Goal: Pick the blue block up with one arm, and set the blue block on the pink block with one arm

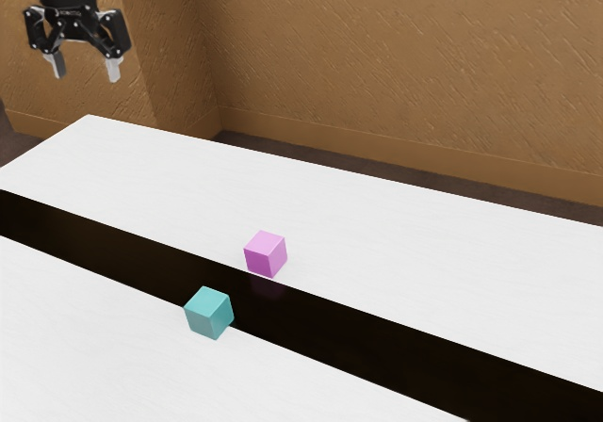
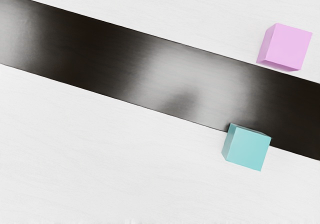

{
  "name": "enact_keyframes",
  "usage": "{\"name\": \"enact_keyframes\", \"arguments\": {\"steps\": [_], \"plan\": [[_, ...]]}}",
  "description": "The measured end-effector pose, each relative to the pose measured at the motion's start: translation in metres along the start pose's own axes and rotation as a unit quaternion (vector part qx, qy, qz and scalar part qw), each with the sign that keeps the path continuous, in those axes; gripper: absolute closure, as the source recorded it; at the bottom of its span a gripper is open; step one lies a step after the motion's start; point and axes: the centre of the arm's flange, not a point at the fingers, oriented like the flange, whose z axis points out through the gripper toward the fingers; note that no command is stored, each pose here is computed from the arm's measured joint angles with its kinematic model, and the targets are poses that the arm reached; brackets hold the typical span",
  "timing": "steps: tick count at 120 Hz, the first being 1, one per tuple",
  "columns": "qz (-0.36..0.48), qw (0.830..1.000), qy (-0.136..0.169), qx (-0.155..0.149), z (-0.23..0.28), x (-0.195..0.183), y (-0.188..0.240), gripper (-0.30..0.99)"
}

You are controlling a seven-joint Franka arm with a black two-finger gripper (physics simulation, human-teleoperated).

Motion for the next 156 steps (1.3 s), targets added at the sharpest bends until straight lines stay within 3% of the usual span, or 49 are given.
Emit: {"name": "enact_keyframes", "arguments": {"steps": [14, 16, 24, 32, 50, 60, 74, 88, 103, 120, 142, 156], "plan": [[-0.012, 1.0, 0.0, -0.003, -0.002, -0.001, -0.008, 0.0], [-0.015, 1.0, 0.009, -0.005, -0.012, -0.004, -0.011, 0.0], [-0.019, 0.995, 0.095, -0.025, -0.093, -0.043, -0.021, 0.0], [-0.01, 0.991, 0.13, -0.036, -0.129, -0.073, -0.017, 0.0], [0.015, 0.989, 0.14, -0.044, -0.14, -0.085, 0.005, 0.0], [0.029, 0.99, 0.133, -0.045, -0.13, -0.074, 0.022, 0.0], [0.047, 0.996, 0.066, -0.022, -0.059, -0.039, 0.053, 0.0], [0.065, 0.998, -0.011, 0.01, 0.062, -0.092, 0.052, 0.0], [0.063, 0.995, -0.07, 0.01, 0.227, -0.118, 0.035, 0.0], [0.075, 0.995, -0.066, 0.011, 0.323, -0.087, 0.05, 0.0], [0.124, 0.992, 0.003, -0.002, 0.368, -0.047, 0.067, 0.0], [0.133, 0.99, 0.036, -0.031, 0.38, -0.024, 0.081, 0.0]]}}
